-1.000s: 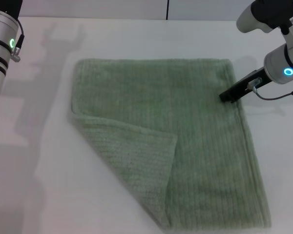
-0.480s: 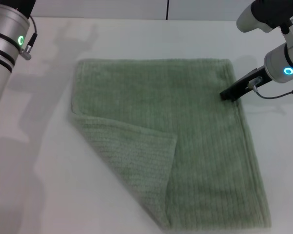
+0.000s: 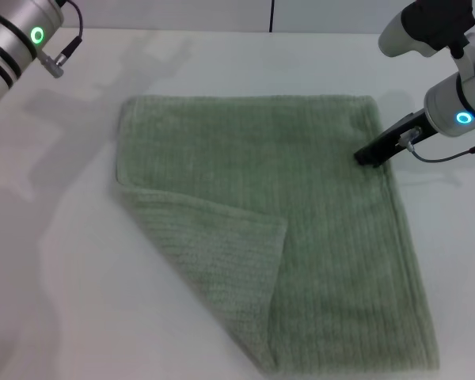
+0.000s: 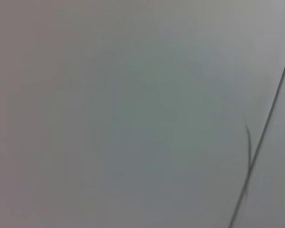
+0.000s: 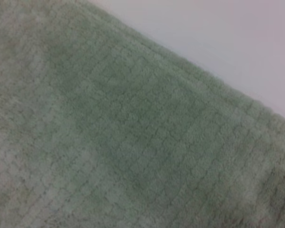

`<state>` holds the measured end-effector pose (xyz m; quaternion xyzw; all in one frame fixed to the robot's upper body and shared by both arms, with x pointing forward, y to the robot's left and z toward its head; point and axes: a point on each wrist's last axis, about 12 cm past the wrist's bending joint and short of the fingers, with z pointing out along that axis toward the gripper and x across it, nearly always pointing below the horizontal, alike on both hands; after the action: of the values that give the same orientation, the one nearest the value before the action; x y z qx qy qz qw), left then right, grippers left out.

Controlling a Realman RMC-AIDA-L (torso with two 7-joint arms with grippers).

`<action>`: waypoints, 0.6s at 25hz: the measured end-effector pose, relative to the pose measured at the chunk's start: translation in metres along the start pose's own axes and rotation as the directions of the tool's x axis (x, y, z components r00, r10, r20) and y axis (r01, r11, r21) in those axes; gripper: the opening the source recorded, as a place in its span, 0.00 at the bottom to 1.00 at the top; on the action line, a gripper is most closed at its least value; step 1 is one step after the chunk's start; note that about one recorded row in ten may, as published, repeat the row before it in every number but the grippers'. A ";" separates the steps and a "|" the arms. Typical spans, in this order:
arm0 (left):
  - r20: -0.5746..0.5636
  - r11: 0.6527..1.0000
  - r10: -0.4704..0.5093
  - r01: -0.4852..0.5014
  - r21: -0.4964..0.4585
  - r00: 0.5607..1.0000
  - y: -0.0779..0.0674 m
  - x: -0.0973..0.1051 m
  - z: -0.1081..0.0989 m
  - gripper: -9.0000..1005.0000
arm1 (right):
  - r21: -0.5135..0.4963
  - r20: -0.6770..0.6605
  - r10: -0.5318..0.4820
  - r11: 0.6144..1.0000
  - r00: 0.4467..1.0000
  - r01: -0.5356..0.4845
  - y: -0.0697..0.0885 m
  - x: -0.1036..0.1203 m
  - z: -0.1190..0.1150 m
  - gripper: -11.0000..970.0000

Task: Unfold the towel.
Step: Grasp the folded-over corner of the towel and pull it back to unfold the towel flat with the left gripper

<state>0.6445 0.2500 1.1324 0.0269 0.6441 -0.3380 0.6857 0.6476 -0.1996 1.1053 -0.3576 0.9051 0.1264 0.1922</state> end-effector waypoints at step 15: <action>-0.001 0.999 -0.030 0.030 0.018 1.000 0.000 -0.020 -0.021 0.83 | 0.001 0.006 -0.009 1.000 1.000 0.009 0.001 -0.002 -0.001 0.01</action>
<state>0.6276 0.2685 1.1471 0.0233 0.6417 -0.3540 0.6800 0.6484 -0.1981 1.1067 -0.3609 0.9030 0.1263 0.1957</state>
